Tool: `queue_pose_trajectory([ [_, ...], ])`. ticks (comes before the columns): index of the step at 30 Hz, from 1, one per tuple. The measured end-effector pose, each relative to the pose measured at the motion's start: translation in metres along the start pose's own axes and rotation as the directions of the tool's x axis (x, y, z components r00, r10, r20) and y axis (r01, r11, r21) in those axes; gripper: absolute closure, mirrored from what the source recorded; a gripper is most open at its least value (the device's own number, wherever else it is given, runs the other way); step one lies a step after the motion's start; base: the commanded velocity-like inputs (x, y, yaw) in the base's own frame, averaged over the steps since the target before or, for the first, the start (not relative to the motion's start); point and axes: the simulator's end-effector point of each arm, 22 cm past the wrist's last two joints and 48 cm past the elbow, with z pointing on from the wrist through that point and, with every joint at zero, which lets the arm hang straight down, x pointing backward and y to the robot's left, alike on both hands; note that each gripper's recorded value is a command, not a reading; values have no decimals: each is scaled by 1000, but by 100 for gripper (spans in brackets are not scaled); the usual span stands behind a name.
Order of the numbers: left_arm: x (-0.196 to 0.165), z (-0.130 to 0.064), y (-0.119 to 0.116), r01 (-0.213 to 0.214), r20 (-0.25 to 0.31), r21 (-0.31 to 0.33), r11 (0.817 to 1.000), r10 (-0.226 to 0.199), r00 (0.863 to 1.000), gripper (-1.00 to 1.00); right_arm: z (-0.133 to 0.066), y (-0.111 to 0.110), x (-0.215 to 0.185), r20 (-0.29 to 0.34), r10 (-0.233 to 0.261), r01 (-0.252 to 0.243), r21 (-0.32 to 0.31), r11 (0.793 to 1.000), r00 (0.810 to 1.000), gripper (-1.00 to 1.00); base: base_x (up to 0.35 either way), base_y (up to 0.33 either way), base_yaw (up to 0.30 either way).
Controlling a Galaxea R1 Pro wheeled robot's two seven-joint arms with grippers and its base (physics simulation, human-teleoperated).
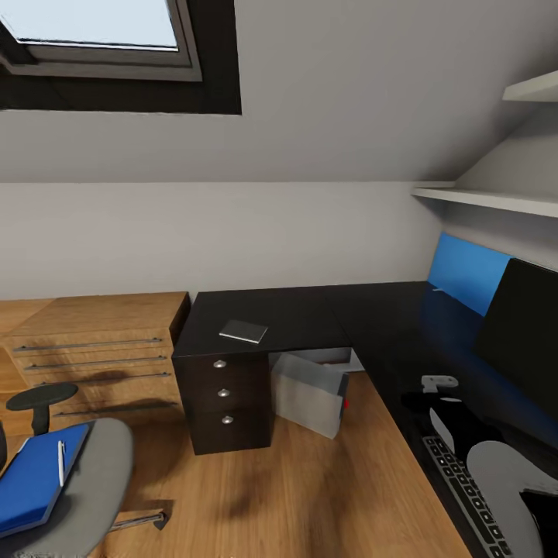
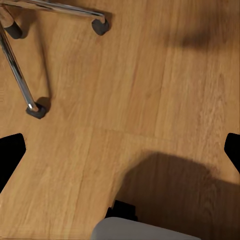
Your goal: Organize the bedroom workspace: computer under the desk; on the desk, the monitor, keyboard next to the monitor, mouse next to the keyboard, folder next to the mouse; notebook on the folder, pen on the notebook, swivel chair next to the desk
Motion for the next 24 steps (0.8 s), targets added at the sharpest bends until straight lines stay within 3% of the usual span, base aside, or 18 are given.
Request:
queue_pose_trajectory([
  [19,1,0,-1,-1,-2,2,1000,1,1000,-100,0,9,-4,25,3,-3,-13,1000,1000,-100,0,0,261],
  [24,1,0,-1,-1,-3,2,1000,1,1000,-100,1,27,2,17,3,-3,-36,999,1000,-100,0,0,251],
])
